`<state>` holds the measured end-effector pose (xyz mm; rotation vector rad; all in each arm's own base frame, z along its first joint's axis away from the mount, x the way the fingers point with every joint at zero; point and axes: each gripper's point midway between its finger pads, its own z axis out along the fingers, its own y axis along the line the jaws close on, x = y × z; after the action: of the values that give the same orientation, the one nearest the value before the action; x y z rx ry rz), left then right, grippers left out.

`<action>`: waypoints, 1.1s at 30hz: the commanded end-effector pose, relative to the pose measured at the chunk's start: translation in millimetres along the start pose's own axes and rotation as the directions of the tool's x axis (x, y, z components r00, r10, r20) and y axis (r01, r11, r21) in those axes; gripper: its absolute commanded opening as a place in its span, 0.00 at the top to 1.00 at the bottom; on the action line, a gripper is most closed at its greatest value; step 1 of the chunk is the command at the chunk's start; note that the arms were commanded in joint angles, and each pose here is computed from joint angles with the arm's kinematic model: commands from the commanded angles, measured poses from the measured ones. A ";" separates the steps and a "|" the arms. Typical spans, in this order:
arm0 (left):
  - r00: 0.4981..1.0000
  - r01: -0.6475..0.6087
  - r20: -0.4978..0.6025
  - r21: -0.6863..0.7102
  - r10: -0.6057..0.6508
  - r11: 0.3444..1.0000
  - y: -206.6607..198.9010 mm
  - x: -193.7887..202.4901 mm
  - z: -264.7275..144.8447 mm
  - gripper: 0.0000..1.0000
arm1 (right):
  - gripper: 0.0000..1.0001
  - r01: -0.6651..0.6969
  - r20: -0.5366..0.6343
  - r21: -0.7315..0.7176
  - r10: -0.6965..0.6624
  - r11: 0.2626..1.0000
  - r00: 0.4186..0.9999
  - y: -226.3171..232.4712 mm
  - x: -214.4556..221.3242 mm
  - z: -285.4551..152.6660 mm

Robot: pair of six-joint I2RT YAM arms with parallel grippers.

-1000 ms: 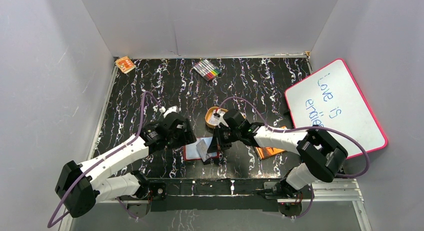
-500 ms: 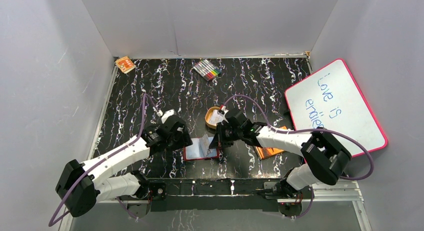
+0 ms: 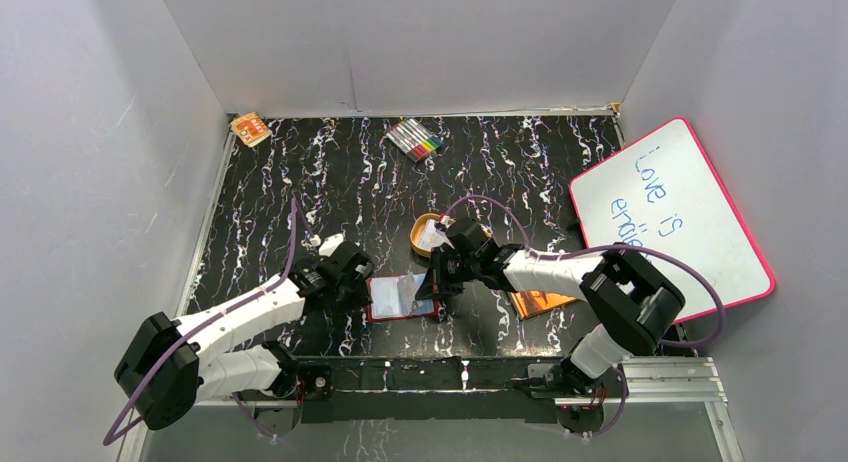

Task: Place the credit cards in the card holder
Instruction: Turn over the card slot in the card holder, then insert the credit card into the card holder.

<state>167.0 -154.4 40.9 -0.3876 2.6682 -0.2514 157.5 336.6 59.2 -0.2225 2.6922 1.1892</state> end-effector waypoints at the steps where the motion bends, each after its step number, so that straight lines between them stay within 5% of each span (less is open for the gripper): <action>1: 1.000 0.012 0.009 -0.026 -0.011 1.000 8.2 0.3 3.9 0.61 | 1.00 0.014 0.027 -0.080 -0.012 0.997 1.000 21.9 -13.2 0.7; 33: 0.996 -0.003 -0.088 -0.020 0.001 1.000 11.0 25.5 24.0 0.74 | 1.00 -0.103 0.015 -0.098 0.105 0.990 0.994 5.5 -1.9 15.6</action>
<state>162.8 -162.5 18.3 -0.3835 2.7166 -0.2885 154.6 348.5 45.4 -0.1090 2.7070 1.3089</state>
